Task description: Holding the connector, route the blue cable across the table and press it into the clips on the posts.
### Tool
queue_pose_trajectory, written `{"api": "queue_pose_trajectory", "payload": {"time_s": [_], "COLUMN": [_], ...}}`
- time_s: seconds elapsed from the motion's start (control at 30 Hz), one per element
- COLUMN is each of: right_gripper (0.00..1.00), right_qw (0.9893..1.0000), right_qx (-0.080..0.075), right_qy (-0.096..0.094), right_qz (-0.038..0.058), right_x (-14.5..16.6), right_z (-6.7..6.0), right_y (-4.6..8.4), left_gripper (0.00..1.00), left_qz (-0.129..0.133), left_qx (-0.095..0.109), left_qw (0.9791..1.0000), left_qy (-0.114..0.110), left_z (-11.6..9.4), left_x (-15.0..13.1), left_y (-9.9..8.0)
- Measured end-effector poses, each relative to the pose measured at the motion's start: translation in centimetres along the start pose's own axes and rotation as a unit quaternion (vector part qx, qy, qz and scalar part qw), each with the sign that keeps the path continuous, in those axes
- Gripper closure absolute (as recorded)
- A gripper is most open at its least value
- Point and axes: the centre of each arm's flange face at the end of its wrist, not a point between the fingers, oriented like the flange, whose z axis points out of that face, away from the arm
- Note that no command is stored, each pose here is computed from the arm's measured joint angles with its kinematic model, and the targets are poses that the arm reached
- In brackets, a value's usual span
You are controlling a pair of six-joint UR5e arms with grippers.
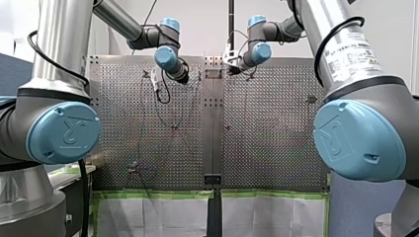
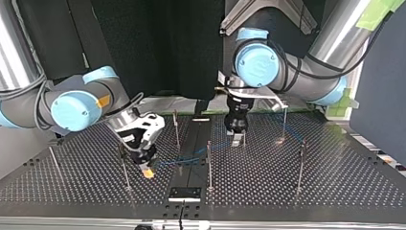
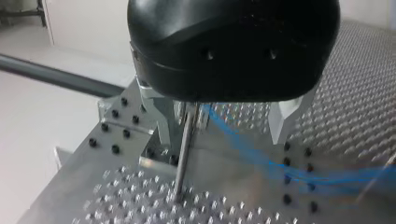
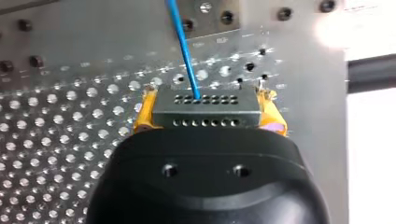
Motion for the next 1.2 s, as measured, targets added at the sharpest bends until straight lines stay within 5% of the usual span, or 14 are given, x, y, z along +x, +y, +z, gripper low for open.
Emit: {"api": "queue_pose_trajectory", "payload": {"time_s": [0.17,0.6,1.2], "right_gripper": [1.00,1.00,1.00], "right_qw": [1.0000,1.0000,0.9999], "right_qx": [0.000,-0.006,-0.012], "right_qy": [0.001,-0.002,-0.004], "right_qz": [0.0004,0.0016,0.0026], "right_x": [0.2,-0.1,-0.4], "right_z": [-0.1,-0.1,-0.1], "right_y": [-0.2,0.2,0.5], "left_gripper": [0.00,0.00,0.00], "left_qz": [-0.003,-0.029,0.019], "left_qx": [0.025,0.072,0.056], "left_qw": [0.9997,0.9965,0.9982], "left_qy": [0.008,-0.033,0.014], "left_z": [-2.2,-3.7,-3.1], "left_x": [-1.0,-2.8,0.5], "left_y": [-1.3,-5.3,-12.2]}}
